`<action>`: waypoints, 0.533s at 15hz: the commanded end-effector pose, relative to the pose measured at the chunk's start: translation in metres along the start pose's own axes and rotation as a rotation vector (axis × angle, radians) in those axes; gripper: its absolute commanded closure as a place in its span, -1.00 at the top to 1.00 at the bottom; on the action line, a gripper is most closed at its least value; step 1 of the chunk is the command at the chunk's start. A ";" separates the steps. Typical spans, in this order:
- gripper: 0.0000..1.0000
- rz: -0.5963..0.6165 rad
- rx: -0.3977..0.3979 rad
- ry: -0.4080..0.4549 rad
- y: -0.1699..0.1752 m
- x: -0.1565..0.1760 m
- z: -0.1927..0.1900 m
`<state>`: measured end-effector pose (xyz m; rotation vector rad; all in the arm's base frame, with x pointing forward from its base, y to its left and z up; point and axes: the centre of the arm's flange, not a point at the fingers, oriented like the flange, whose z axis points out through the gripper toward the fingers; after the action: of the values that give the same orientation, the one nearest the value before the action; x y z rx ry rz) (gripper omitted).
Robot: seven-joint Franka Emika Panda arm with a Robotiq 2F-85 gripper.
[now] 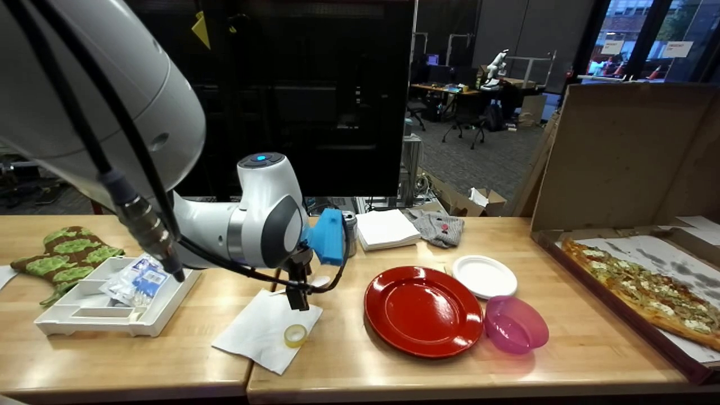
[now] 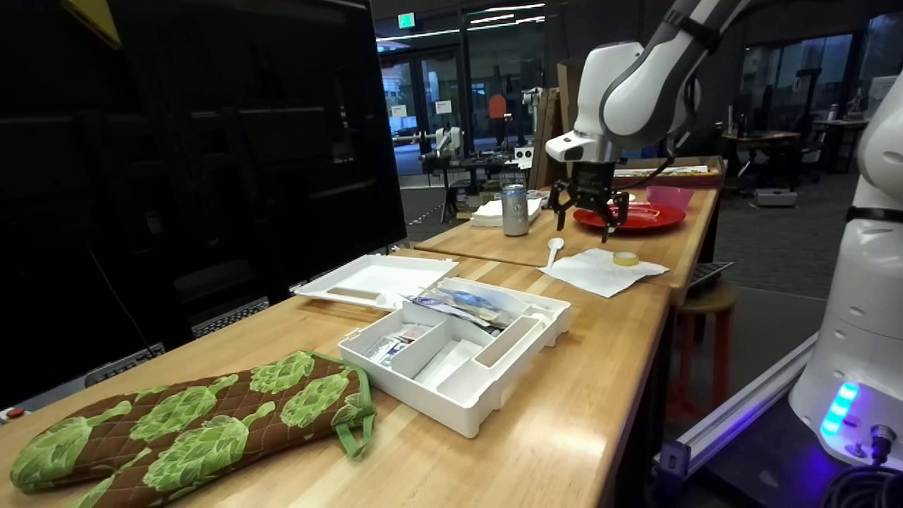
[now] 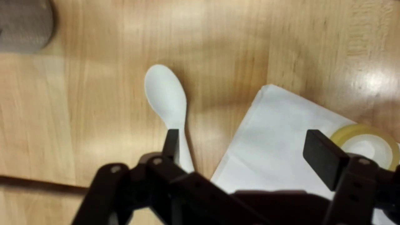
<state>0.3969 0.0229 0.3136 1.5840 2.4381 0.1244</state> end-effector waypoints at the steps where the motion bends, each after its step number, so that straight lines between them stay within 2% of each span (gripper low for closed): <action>1: 1.00 -0.201 -0.018 0.025 0.006 0.011 -0.013; 5: 1.00 -0.428 -0.031 0.056 0.024 0.032 -0.017; 8: 1.00 -0.545 -0.018 0.075 0.044 0.056 -0.017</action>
<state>0.3995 0.0707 0.3227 1.0109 2.7472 0.1220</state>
